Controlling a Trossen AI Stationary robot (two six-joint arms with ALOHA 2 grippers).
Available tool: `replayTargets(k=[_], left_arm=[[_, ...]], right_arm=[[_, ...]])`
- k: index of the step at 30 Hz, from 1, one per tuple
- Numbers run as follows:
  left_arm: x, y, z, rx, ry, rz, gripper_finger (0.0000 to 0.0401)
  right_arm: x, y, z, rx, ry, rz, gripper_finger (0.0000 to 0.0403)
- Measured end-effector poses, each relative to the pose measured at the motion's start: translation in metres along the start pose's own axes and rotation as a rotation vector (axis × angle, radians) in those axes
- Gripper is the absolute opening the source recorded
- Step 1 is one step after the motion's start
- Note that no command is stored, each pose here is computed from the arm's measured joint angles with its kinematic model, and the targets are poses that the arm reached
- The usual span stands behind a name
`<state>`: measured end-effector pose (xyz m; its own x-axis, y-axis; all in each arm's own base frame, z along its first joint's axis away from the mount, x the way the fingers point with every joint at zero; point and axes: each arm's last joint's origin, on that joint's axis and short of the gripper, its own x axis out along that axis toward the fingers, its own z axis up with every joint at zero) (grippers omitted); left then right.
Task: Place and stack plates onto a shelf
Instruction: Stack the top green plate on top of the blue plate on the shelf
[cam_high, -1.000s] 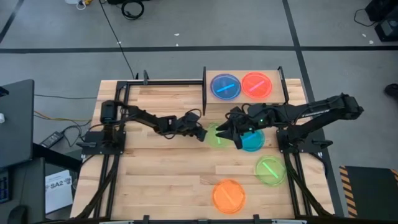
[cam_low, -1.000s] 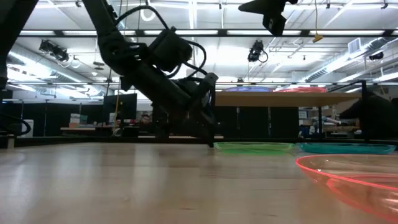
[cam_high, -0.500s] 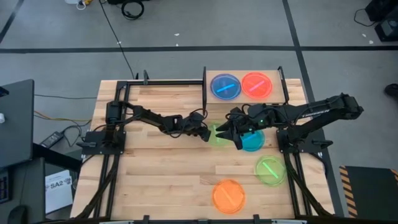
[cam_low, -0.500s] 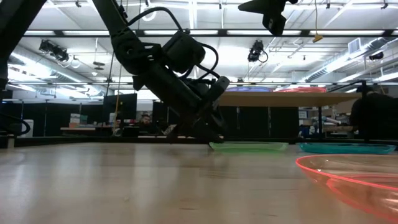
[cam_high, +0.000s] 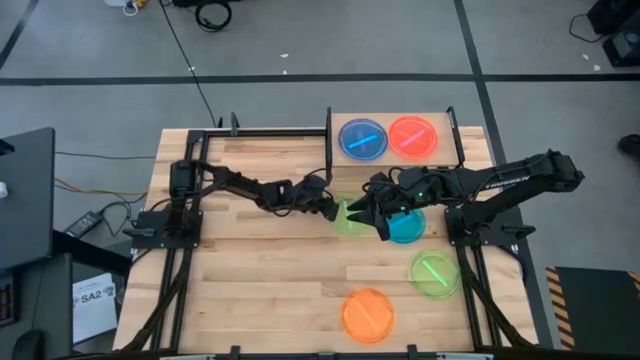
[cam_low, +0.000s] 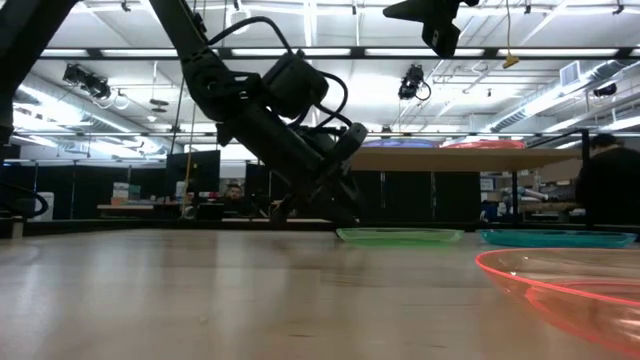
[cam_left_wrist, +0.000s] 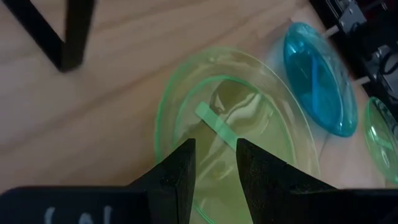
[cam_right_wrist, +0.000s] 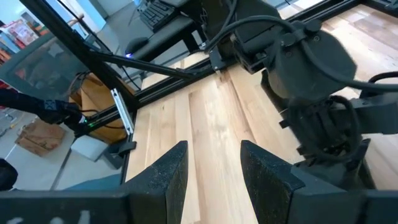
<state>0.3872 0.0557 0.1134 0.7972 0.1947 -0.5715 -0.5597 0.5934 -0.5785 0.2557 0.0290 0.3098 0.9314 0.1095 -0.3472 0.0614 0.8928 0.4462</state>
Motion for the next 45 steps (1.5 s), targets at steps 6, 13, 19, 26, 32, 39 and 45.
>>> replayTargets(k=[6, 13, 19, 26, 32, 39, 45], left_arm=[[0.001, 0.008, 0.009, -0.018, -0.022, 0.013, 0.0123], [0.001, 0.014, 0.015, -0.03, -0.025, 0.024, 0.0123], [0.0, 0.02, 0.009, -0.029, 0.039, 0.091, 0.0123], [-0.001, 0.014, 0.0, -0.009, 0.069, 0.099, 0.0123], [-0.002, 0.008, -0.007, -0.005, 0.085, 0.085, 0.0123], [-0.002, 0.007, -0.009, -0.011, 0.095, 0.088, 0.0116], [-0.002, 0.008, -0.01, -0.013, 0.099, 0.093, 0.007]], right_arm=[[0.0, 0.0, 0.0, -0.005, 0.0, -0.001, 0.0153], [0.0, 0.0, 0.0, -0.008, 0.0, -0.001, 0.0153], [0.0, 0.0, 0.0, -0.008, -0.002, -0.005, 0.0153], [0.0, 0.0, 0.0, -0.008, -0.002, -0.005, 0.0153], [0.0, 0.0, 0.0, -0.008, -0.002, -0.005, 0.0153], [0.0, 0.0, 0.0, -0.008, -0.002, -0.004, 0.0153], [0.0, 0.0, 0.0, -0.008, -0.002, -0.004, 0.0153]])
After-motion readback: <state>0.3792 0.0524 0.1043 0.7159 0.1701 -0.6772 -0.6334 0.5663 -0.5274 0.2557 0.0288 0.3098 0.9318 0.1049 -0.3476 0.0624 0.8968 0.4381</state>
